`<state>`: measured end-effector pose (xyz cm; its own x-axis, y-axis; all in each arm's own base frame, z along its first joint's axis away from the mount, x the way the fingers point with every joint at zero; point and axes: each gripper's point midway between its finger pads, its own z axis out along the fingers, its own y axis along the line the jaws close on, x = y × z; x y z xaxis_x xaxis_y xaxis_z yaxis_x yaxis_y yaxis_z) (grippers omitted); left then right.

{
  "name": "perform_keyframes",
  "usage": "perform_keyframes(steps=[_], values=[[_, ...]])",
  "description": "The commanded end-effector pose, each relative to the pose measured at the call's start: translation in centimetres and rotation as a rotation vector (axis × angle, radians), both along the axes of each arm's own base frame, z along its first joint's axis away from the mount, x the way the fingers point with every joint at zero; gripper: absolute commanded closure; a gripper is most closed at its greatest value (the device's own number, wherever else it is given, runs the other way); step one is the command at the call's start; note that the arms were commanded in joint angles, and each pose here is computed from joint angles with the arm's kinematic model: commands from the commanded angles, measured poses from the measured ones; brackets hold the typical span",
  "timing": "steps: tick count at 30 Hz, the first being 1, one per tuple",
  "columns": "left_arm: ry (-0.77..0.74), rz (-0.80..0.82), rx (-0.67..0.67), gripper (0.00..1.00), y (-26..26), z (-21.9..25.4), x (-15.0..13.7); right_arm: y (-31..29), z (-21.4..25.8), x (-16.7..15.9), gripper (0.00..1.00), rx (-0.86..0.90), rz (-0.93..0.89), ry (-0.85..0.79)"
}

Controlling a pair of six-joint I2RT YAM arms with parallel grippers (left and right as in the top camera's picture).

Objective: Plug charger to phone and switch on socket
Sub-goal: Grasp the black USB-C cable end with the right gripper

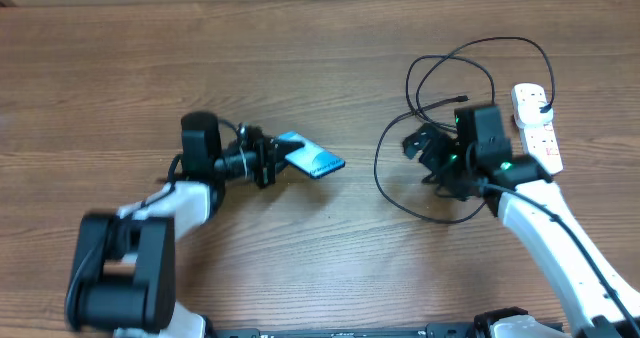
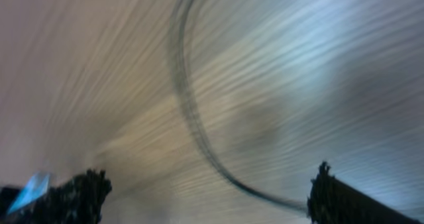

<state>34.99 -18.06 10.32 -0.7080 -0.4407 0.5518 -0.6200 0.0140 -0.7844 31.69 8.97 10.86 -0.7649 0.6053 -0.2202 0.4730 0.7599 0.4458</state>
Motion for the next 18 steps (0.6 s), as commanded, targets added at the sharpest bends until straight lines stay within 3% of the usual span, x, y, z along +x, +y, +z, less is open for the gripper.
perform_keyframes(steps=[1,4,11,16,18], values=[[-0.110,-0.338,-0.209,0.96,-2.9,5.0,1.0,-4.1,7.0,2.5,0.00,-0.207,-0.111,-0.132],[-0.172,-0.468,-0.254,0.96,-4.1,6.8,1.6,-4.0,9.0,3.3,0.00,-0.201,-0.119,-0.176],[-0.260,-0.536,-0.267,0.96,-4.3,7.5,0.8,-3.6,8.3,7.3,0.01,-0.202,-0.135,-0.244],[-0.263,-0.536,-0.266,0.96,-4.3,7.5,0.8,-4.5,3.3,11.8,0.00,-0.265,-0.165,-0.031],[-0.263,-0.536,-0.266,0.96,-4.3,7.5,0.8,-5.2,2.1,13.7,0.09,-0.271,-0.197,0.041]])
